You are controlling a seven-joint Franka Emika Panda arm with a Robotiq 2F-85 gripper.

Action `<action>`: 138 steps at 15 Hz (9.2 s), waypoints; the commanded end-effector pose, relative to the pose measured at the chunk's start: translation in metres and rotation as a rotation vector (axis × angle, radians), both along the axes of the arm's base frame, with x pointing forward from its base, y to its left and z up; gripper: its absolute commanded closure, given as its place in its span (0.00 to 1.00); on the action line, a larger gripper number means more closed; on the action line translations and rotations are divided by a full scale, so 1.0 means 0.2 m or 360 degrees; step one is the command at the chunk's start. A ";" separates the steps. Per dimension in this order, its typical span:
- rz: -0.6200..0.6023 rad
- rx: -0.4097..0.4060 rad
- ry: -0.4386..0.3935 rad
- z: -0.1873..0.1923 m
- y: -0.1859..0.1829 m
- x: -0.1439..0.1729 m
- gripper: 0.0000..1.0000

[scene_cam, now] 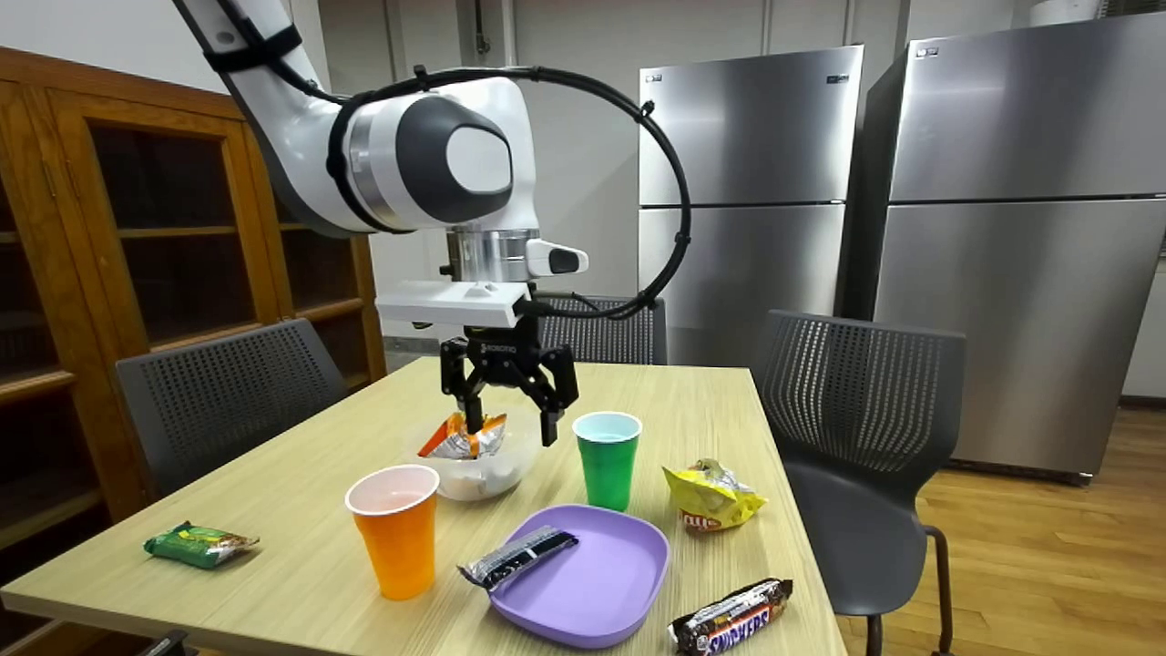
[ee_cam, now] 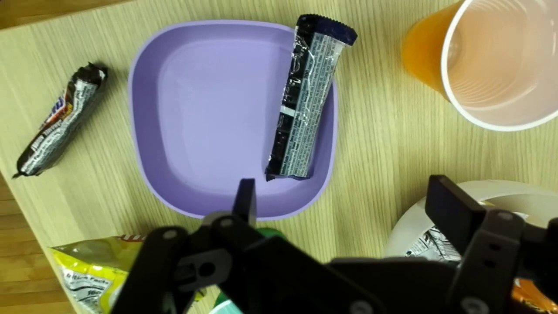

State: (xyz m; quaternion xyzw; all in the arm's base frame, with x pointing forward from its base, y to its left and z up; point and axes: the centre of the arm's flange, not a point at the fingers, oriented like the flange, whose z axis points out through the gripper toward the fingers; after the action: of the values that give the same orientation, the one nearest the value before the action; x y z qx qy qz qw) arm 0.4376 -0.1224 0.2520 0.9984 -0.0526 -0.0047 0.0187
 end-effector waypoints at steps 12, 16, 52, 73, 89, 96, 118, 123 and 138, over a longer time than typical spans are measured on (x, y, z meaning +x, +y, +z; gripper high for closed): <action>-0.0645 -0.0006 0.0050 -0.14 -0.70 -0.24 0.00; -0.0785 -0.0027 0.0054 -0.23 -0.82 -0.27 0.00; -0.1237 -0.0007 0.0069 -0.71 -1.21 -0.28 0.88; -0.1114 -0.0022 0.0008 -0.48 -1.07 -0.24 0.98; -0.0523 -0.0065 -0.0108 -0.20 -0.50 -0.21 0.98; -0.0380 -0.0020 -0.0069 -0.24 -0.29 -0.19 0.98; -0.0334 -0.0020 -0.0010 -0.44 -0.23 -0.18 0.98; -0.0317 -0.0010 -0.0014 -0.38 -0.24 -0.20 0.52; -0.0477 -0.0101 -0.0156 -0.09 -0.55 -0.22 0.00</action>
State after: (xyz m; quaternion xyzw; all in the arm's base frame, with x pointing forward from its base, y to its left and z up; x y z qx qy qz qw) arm 0.3964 -0.2143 0.2135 0.9799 -0.1914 0.0373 0.0415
